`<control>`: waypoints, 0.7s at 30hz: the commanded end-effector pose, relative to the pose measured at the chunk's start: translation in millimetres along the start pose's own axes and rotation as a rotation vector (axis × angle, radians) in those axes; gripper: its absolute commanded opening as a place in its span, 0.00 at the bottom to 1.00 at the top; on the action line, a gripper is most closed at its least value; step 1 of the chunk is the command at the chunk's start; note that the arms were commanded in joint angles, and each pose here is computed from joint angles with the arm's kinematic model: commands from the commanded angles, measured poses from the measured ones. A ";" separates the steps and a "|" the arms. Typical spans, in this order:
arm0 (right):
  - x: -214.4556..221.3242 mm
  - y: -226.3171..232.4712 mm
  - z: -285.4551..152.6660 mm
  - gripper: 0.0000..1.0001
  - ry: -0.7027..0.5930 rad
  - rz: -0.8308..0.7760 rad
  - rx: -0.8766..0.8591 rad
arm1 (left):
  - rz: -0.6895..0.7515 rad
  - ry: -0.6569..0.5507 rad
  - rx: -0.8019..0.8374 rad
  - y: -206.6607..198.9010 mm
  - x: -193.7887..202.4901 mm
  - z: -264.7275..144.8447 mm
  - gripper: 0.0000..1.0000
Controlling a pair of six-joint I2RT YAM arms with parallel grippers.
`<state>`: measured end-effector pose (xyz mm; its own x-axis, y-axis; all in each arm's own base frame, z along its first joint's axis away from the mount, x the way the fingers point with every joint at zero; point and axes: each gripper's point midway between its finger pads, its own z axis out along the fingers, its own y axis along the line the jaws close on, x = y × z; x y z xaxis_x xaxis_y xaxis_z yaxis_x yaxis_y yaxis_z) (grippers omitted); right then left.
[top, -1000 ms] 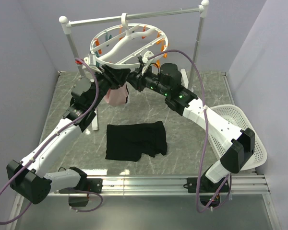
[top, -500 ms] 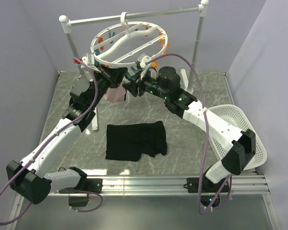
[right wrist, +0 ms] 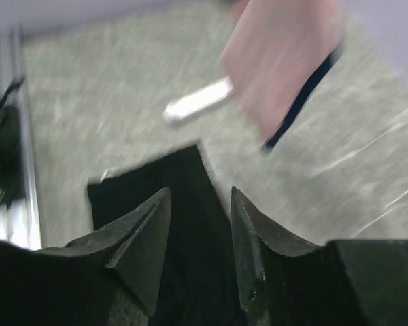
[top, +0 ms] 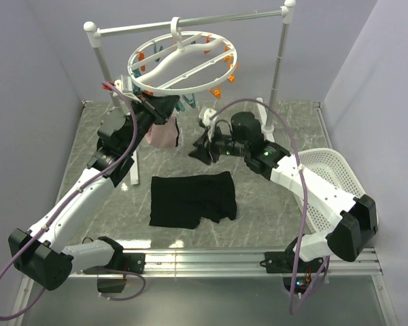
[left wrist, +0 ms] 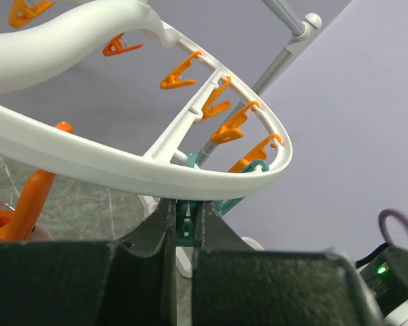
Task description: Clip the underwear to the hanger
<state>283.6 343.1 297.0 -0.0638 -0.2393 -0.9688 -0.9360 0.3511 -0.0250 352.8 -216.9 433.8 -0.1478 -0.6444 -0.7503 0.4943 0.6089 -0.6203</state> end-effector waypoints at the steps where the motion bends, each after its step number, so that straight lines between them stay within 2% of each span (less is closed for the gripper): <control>1: 58.4 30.5 -12.8 0.46 0.152 0.026 -0.113 | 0.006 -0.064 0.025 -11.2 -24.3 -2.3 0.00; 6: 122.5 36.6 -1.9 0.39 0.342 0.112 -0.112 | 0.008 -0.068 0.026 -10.6 -25.2 -2.3 0.00; 12: 153.6 23.4 40.5 0.33 0.422 0.225 -0.035 | -0.013 -0.056 0.019 -6.9 -21.4 -3.0 0.00; 16: 157.0 10.5 73.6 0.34 0.408 0.250 0.019 | -0.016 -0.056 0.021 -6.5 -21.9 -3.0 0.00; 18: 170.6 8.8 91.5 0.39 0.429 0.282 0.020 | -0.022 -0.057 0.025 -7.1 -22.4 -3.4 0.00; 21: 160.2 -3.5 121.9 0.45 0.408 0.308 0.035 | -0.029 -0.051 0.024 -6.1 -20.6 -3.2 0.00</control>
<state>286.0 378.1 81.1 -0.4953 -0.5466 -0.6752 -0.8499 0.4658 0.2463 353.4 -215.1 433.7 -0.1561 -0.6451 -0.7480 0.4992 0.6019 -0.6233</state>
